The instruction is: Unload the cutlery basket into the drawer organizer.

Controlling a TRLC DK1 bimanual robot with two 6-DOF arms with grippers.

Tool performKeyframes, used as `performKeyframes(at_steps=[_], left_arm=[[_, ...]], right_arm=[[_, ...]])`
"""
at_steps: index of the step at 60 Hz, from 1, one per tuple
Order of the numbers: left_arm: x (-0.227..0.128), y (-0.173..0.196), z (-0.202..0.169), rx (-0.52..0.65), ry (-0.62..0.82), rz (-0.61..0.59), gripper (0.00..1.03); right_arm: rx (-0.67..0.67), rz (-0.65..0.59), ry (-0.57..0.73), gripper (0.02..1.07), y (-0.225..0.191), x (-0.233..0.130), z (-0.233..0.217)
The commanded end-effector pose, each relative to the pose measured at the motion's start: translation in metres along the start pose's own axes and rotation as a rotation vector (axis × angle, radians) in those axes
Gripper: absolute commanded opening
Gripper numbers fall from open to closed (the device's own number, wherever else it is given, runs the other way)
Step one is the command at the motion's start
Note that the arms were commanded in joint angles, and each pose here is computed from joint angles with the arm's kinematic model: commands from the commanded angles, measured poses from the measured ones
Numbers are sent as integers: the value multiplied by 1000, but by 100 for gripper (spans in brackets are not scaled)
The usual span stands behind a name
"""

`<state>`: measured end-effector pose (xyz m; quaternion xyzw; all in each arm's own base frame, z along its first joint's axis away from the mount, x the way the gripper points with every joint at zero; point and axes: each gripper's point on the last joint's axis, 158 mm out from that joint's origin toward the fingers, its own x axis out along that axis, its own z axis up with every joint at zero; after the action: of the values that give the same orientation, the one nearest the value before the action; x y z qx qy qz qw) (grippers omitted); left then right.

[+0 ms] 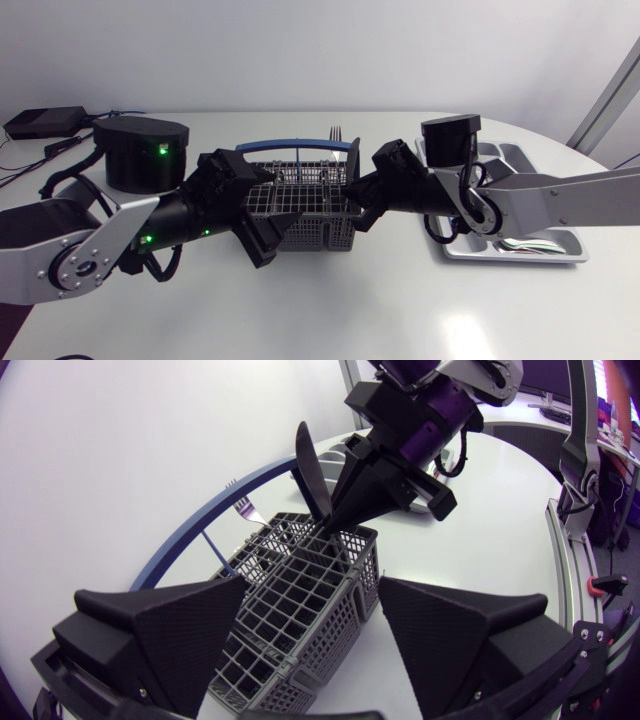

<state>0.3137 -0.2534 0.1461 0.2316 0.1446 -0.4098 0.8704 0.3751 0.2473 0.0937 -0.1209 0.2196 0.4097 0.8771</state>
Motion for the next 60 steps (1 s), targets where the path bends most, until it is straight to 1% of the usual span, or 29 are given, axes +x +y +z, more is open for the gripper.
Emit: performKeyframes(at_steps=[1, 17, 45, 60], left_arm=[[0, -4, -9, -22, 9, -7, 92], [0, -6, -12, -26, 14, -10, 92], [2, -8, -13, -26, 17, -16, 92], [5, -12, -16, -25, 26, -27, 92]], right_arm=[[17, 2, 0, 9, 1, 6, -2], [4, 3, -17, 8, 5, -1, 3], [-14, -12, -121, 8, 14, -34, 40], [-26, -57, -151, 8, 16, -46, 52]])
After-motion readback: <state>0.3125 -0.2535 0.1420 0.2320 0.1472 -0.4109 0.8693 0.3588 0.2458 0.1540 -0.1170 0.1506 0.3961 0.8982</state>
